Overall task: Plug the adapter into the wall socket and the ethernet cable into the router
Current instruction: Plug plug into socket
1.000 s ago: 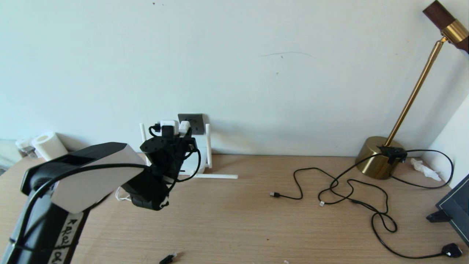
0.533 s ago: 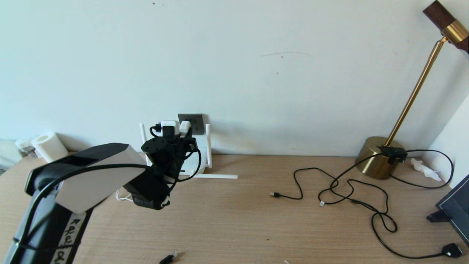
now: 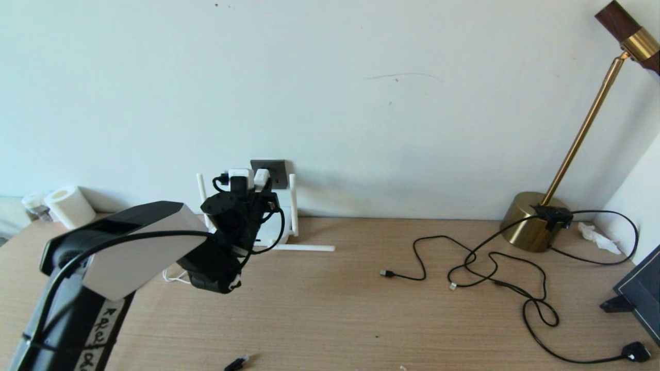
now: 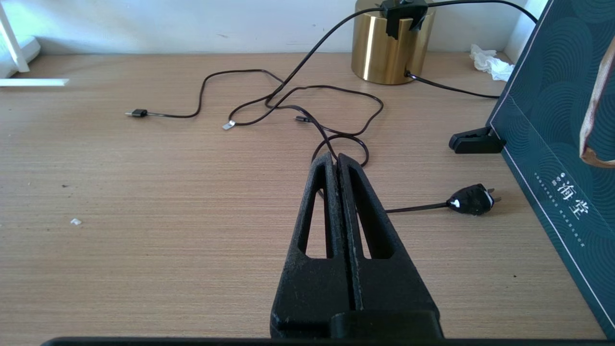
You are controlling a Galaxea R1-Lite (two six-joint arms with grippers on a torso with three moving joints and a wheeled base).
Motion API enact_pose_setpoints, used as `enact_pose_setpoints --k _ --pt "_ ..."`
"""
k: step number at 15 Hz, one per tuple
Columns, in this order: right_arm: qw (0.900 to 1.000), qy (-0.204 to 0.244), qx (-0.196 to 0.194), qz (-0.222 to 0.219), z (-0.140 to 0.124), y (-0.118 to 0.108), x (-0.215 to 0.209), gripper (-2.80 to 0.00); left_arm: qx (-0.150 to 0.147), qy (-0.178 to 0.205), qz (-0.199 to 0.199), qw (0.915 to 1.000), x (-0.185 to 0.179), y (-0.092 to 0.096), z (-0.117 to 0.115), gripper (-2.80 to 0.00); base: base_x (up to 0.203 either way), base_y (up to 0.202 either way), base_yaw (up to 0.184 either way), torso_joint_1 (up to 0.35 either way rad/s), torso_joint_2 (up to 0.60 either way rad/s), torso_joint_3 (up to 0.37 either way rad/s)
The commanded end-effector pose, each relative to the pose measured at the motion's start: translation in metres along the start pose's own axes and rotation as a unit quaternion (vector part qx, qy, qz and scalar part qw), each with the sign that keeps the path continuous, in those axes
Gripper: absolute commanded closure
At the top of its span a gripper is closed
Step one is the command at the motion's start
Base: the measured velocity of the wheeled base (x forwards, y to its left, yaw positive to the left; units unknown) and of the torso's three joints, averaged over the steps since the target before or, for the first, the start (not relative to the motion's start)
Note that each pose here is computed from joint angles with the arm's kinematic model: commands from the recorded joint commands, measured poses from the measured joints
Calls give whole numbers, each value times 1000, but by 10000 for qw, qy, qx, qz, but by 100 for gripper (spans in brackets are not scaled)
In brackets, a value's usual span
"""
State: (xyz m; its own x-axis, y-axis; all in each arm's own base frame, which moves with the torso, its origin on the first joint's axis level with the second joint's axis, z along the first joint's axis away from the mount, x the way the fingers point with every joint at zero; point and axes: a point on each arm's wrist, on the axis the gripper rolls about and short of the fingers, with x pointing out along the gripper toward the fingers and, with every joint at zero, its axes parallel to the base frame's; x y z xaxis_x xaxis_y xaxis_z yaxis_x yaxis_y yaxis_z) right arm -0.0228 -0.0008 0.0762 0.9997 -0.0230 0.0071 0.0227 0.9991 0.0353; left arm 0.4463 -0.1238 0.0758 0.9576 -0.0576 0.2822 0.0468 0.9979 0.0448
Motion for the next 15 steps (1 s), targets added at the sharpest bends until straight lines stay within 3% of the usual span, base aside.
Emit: enact_pose_setpoints --k 1,15 --pt "10000 -3 1 0 0 0 0 0 -9 -53 14 10000 1 0 0 0 0 0 0 0 0 0" --pt "10000 -3 1 8 0 0 0 0 -25 -159 28 9999 5 -1 3 0 0 0 0 0 0 0"
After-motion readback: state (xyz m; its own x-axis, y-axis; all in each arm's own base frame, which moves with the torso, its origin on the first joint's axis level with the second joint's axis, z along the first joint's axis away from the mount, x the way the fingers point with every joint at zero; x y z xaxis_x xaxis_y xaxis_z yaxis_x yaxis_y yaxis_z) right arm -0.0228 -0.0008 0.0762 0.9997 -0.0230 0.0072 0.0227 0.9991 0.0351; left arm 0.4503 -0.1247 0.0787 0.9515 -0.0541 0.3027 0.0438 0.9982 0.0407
